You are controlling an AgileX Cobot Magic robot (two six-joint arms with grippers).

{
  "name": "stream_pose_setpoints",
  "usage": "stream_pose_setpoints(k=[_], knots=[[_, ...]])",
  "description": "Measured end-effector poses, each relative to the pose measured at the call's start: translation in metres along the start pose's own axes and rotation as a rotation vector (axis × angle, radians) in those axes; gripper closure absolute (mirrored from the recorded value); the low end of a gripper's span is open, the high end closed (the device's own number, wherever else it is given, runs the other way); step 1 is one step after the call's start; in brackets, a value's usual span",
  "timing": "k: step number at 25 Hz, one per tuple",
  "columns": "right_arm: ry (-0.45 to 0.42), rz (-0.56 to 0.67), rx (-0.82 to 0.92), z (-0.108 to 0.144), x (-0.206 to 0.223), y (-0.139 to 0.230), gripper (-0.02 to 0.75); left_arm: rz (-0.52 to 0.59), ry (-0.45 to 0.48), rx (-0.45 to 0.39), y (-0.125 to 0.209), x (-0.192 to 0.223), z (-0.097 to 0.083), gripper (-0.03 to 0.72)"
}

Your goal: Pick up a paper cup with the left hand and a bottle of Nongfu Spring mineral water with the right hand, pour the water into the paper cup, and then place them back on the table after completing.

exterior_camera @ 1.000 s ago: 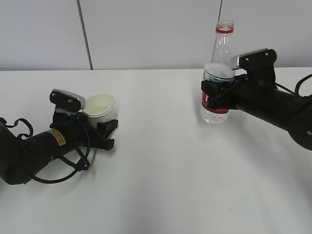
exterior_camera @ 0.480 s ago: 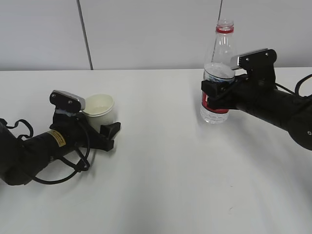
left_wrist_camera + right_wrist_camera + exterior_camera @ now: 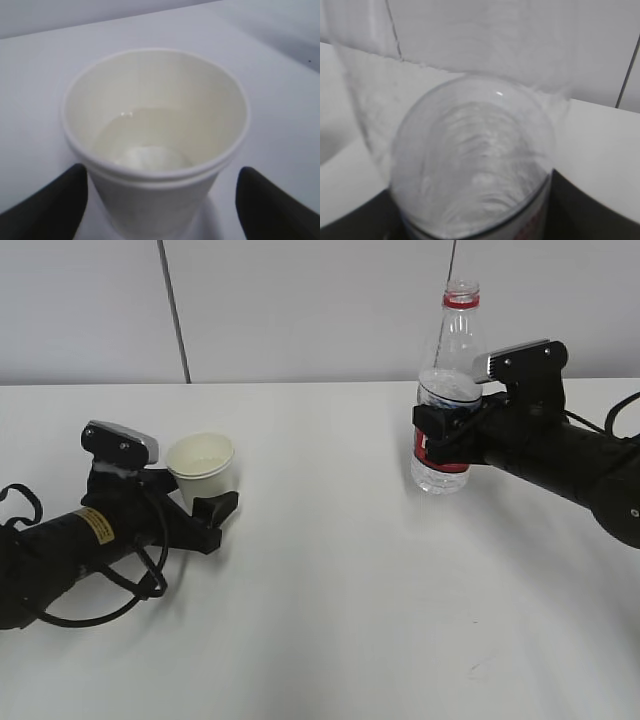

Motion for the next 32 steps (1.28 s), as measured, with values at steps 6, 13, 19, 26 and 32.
stream_pose_setpoints(k=[6,13,19,26,32], knots=[[0.0,0.005,0.018,0.0,0.0,0.001,0.363,-0.002,-0.023,-0.026,-0.001,-0.026,-0.005,0.134],[-0.003,0.038,0.037,0.0,0.004,0.014,0.363,-0.02,-0.055,-0.05,-0.007,-0.06,-0.012,0.134],[-0.021,0.044,0.062,0.003,0.011,0.036,0.363,-0.043,-0.059,-0.048,-0.014,-0.069,-0.014,0.134],[-0.033,-0.002,0.076,0.004,0.014,0.04,0.363,-0.045,-0.059,-0.047,-0.015,-0.069,-0.014,0.134],[-0.032,-0.002,0.077,0.004,0.014,0.041,0.363,-0.045,-0.059,-0.047,-0.015,-0.069,-0.014,0.134]])
Point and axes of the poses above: a point on each arm's last joint axis where the gripper is mounted, x pointing out along that axis toward the gripper, z along the wrist's bending axis when the last joint is at zero, y = z × x, the point moved 1 cm from there along x, pointing out along that axis toward the gripper, and after that the axes turned 2 degrees about -x, right-handed, at the moved point
